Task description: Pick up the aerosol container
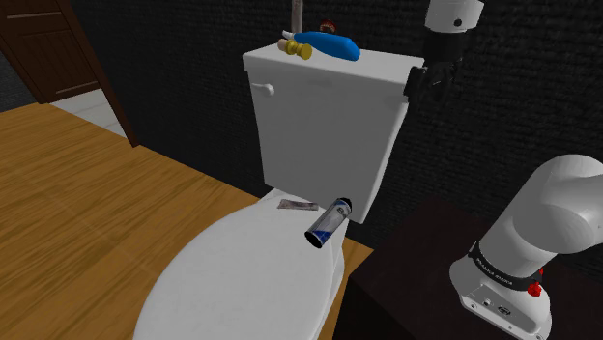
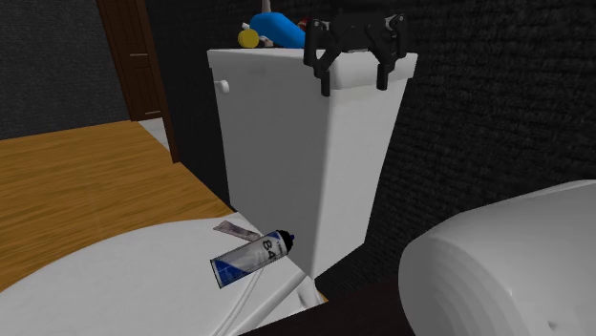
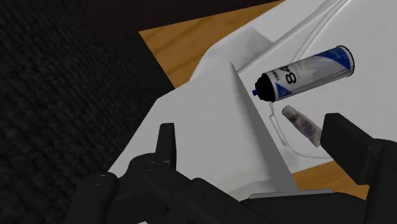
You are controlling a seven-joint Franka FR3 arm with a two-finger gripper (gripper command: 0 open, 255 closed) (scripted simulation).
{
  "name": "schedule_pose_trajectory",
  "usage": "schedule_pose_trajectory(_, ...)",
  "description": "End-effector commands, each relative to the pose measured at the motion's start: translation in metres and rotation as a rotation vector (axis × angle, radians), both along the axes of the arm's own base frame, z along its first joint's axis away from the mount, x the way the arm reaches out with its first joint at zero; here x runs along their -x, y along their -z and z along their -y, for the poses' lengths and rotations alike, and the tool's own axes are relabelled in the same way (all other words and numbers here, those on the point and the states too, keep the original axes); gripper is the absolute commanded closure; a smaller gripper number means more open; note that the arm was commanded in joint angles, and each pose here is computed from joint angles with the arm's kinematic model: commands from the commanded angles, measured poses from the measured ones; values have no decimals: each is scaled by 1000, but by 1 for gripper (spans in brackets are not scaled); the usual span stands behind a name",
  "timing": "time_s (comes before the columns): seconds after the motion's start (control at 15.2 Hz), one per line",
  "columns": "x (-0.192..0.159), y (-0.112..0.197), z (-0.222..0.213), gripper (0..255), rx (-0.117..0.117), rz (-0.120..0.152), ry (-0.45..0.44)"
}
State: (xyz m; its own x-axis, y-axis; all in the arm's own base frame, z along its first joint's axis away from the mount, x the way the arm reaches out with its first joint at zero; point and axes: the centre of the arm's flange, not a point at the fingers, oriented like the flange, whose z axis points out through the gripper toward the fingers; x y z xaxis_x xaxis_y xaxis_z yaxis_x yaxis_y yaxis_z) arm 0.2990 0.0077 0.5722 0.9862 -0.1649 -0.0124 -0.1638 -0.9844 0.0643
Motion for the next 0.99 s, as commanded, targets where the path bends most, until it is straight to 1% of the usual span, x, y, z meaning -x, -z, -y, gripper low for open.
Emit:
schedule_pose_trajectory(0.0,0,0,0,0,0,0,0)
schedule_pose_trajectory(0.46,3,81,-45,0,1,49,258)
schedule_pose_trajectory(0.92,-10,161,-88,0,2,99,516)
